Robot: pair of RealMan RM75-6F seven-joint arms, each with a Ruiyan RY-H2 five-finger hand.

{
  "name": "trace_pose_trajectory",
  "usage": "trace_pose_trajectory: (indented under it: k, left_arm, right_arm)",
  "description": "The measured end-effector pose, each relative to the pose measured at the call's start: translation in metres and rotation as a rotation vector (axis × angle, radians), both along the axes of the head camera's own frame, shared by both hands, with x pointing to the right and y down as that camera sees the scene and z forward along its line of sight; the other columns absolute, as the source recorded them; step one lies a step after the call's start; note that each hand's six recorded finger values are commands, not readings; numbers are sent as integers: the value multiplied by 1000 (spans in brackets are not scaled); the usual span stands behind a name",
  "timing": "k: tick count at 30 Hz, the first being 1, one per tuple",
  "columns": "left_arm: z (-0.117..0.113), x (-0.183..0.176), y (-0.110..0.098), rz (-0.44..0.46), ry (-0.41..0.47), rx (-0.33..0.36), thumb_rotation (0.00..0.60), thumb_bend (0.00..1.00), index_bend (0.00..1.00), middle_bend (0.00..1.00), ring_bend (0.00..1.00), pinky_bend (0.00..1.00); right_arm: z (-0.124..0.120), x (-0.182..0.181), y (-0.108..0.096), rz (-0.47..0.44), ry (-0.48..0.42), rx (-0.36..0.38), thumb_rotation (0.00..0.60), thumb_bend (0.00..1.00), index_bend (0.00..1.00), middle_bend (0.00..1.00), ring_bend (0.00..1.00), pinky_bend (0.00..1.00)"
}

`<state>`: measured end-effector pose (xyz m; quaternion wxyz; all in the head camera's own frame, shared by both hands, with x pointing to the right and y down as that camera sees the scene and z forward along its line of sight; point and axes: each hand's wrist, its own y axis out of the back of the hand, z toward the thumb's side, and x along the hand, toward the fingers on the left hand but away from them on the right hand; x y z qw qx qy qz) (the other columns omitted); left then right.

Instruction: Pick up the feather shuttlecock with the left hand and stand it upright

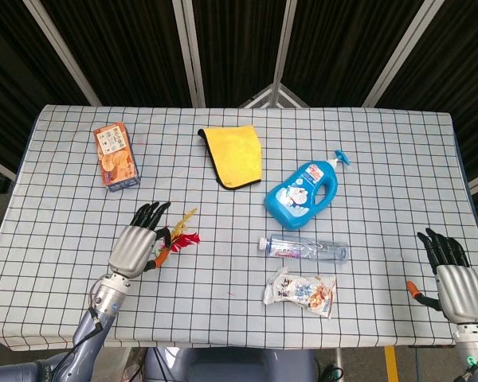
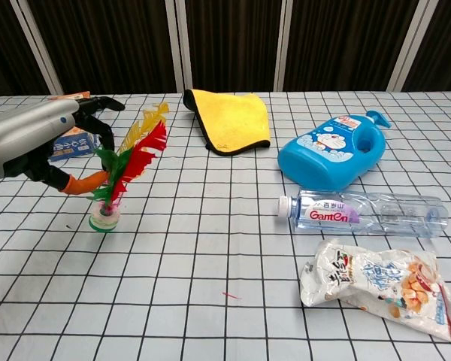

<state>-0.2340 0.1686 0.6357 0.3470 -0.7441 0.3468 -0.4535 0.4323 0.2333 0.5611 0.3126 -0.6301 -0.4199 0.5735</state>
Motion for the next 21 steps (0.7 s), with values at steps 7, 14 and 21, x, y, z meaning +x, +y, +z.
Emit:
trace_pose_trajectory:
  k: [7, 14, 21]
  left_arm:
    - [7, -8, -4, -24, -18, -6, 600, 647, 599, 40, 0, 0]
    - [13, -13, -6, -43, -30, -10, 600, 645, 597, 40, 0, 0]
    - [18, -21, -5, -59, -39, -21, 600, 644, 594, 39, 0, 0]
  right_arm:
    - [1, 0, 0, -1, 1, -4, 600, 334, 0, 0, 0, 0]
    - [1, 1, -1, 0, -3, -2, 600, 334, 0, 0, 0, 0]
    - [1, 0, -1, -3, -3, -2, 600, 334, 0, 0, 0, 0]
